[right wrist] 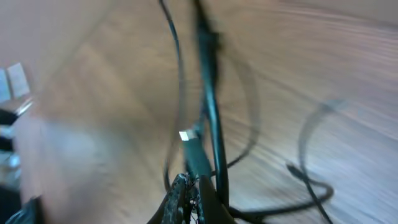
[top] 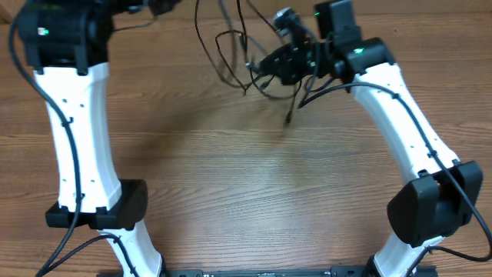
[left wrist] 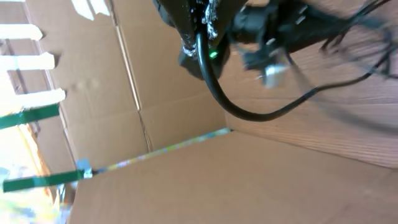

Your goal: Untangle cables

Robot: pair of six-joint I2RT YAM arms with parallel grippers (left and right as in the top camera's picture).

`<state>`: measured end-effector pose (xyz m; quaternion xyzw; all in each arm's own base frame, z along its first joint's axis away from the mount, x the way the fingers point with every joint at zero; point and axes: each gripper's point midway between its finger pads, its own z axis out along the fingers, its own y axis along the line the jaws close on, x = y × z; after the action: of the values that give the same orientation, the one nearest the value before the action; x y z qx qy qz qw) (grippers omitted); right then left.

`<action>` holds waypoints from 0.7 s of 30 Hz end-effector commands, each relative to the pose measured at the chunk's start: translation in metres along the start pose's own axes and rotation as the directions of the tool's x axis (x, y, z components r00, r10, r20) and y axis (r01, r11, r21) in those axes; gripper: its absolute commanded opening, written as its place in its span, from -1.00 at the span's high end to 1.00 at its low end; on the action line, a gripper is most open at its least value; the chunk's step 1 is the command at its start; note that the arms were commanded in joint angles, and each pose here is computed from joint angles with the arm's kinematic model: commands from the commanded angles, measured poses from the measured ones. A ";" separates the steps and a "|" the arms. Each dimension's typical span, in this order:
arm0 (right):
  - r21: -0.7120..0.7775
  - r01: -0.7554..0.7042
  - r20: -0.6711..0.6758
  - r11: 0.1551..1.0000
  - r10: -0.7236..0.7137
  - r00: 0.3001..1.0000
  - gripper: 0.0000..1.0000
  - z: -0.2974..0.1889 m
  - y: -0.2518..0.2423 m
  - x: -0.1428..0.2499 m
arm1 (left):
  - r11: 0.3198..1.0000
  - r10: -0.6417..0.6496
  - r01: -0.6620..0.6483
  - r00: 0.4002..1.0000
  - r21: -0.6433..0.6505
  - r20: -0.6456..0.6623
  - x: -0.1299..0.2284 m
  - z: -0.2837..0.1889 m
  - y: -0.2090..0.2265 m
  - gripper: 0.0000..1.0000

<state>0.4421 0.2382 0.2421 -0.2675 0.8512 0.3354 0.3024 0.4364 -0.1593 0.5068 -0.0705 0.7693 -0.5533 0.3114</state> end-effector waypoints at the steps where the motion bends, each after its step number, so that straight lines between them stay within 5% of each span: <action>1: 0.105 -0.063 0.021 0.992 0.061 0.998 0.93 -0.023 -0.042 0.000 | 0.997 0.018 -0.015 0.999 0.081 -0.033 0.003 -0.026 -0.020 0.92; 14: 0.272 -0.280 0.092 0.921 0.264 0.960 0.92 -0.111 -0.148 0.033 | 0.997 -0.003 0.002 1.000 0.083 0.019 -0.022 -0.056 -0.009 0.92; 21: 0.368 -0.448 0.207 0.814 0.398 0.894 0.93 -0.189 -0.213 0.068 | 0.995 0.003 -0.006 1.000 0.101 0.029 -0.030 -0.068 -0.009 0.92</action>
<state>0.4762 -0.0179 0.2172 -0.0111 0.9204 0.2389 0.3094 0.4365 -0.0937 0.5235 -0.0797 0.7437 -0.5822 0.3187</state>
